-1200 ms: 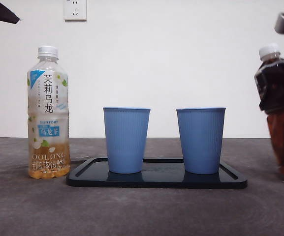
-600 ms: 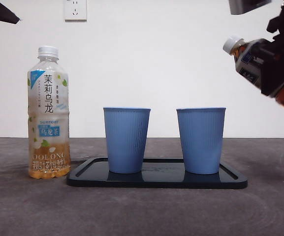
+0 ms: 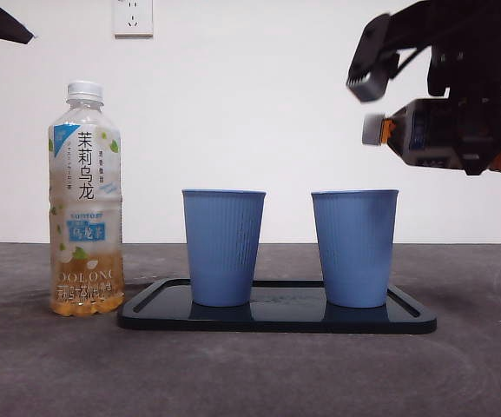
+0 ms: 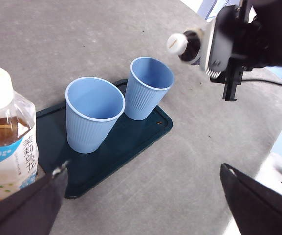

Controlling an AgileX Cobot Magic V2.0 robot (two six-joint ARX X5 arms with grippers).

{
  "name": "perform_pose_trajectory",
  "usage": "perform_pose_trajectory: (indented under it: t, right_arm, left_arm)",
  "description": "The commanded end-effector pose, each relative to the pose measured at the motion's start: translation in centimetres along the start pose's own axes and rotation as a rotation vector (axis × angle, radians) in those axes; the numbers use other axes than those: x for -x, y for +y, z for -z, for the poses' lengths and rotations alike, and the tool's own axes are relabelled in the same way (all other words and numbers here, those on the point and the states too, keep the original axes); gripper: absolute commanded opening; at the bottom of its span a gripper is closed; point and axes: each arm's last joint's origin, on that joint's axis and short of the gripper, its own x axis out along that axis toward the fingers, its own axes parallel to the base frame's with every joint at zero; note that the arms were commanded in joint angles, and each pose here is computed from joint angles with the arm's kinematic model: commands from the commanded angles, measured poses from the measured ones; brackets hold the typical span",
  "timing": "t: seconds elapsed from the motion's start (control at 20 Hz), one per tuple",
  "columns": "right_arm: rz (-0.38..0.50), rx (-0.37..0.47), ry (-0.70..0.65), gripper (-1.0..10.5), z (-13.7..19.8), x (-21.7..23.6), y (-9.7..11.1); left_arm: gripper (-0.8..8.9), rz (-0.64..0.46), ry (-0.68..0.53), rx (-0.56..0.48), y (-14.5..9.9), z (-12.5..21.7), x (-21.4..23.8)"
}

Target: Pour the drink into the cup

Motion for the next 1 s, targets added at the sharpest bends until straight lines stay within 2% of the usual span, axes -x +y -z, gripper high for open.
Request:
perform_pose_trajectory:
  t: [0.05,0.4,1.0]
  right_arm:
    - [0.075,0.085,0.015,2.0,-0.9,0.5,-0.4]
    - [0.129,0.244,0.070,2.0,-1.3,0.5,0.2]
    - [0.157,0.339,0.061,2.0,-1.7,1.2,0.6]
  left_arm:
    - [4.98,0.007,-0.012,-0.019,-0.2,-0.5,0.1]
    - [4.98,0.008,-0.011,-0.018,-0.2,-0.5,0.1]
    - [4.98,0.027,-0.005,-0.027,-0.5,-0.5,0.0]
